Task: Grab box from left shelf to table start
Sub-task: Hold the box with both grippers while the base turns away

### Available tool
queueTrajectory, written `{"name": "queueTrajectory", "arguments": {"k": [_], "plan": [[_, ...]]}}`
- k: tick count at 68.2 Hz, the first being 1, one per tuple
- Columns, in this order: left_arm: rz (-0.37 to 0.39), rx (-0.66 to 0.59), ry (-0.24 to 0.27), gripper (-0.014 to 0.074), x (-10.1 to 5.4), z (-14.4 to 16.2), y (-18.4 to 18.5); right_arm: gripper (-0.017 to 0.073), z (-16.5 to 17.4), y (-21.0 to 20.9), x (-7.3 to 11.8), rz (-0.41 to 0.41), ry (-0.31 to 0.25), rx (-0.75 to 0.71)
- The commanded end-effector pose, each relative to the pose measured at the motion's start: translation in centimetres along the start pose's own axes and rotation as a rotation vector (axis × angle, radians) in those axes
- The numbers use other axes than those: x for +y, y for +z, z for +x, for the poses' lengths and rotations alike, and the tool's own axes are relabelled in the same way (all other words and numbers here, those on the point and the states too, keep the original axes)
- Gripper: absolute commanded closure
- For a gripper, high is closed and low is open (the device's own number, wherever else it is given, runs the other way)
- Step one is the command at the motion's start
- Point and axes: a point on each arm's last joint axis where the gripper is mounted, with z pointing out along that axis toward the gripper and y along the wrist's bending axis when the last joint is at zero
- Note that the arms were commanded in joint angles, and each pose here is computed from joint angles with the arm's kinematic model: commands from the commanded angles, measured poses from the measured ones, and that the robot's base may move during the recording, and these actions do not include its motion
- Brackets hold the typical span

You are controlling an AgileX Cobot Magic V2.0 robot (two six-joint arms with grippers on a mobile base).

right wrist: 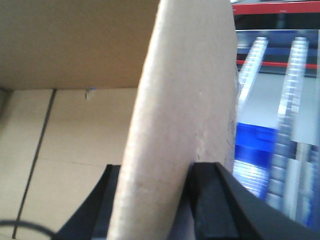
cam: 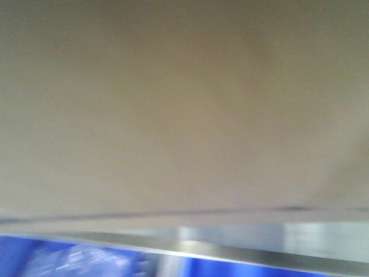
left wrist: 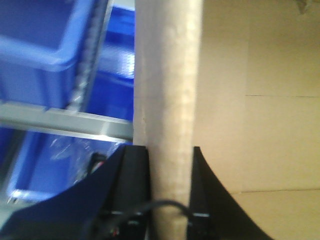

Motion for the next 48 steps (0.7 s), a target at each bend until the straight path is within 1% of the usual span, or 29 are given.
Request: {"name": "queueTrajectory", "arguments": {"k": [1,24,48], "plan": [[-0.003,-0.061,0.004,0.0693,0.1,-0.6,0.3,0.0502,-2.1,-0.2,-0.1,0.036,-0.025,-0.165],[-0.033,0.060,0.005,0.0693,0.7,1.9,3.1,0.0502,-2.1,-0.2,-0.1,0.036,-0.025,-0.165],[-0.037,0.079,0.005,0.0693,0.8,2.3,3.4,0.0502,-2.1,-0.2,-0.1,0.036,-0.025,-0.165]]}}
